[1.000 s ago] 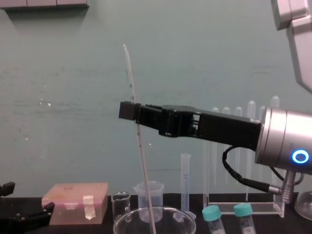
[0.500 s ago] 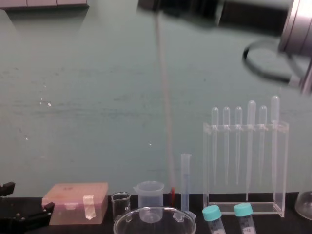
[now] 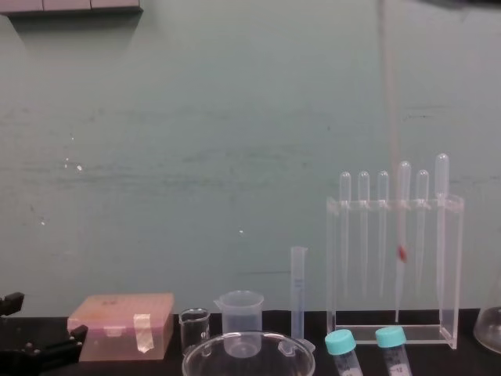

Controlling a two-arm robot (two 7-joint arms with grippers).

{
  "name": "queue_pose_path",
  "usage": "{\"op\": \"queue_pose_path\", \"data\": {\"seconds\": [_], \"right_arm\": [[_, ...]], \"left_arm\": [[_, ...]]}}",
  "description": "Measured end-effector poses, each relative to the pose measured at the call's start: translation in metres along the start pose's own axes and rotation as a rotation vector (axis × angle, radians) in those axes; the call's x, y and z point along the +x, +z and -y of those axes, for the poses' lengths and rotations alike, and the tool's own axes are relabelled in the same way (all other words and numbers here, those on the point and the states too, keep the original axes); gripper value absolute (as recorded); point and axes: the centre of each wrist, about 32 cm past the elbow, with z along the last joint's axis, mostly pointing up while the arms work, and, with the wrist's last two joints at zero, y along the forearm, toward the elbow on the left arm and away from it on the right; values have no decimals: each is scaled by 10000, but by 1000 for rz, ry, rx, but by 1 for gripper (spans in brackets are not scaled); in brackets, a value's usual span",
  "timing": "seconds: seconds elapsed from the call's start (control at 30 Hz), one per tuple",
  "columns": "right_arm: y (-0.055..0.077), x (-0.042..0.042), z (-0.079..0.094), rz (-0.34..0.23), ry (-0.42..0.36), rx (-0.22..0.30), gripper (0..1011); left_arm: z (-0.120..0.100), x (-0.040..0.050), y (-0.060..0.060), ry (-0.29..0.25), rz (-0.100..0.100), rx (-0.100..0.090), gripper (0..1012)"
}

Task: Hold the thermometer with one hand and immerse one end into the beaker, then reinsert it into the test tube rack.

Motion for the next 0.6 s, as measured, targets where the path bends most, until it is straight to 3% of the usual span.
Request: {"op": "queue_pose_path", "data": {"seconds": [0.27, 0.6], "right_arm": [[-253, -59, 351, -10, -79, -45, 56], [-608, -214, 558, -79, -80, -70, 56]], "left_arm": [[0, 0, 0, 0, 0, 0, 1008], [0, 0, 0, 0, 0, 0, 1008]]}}
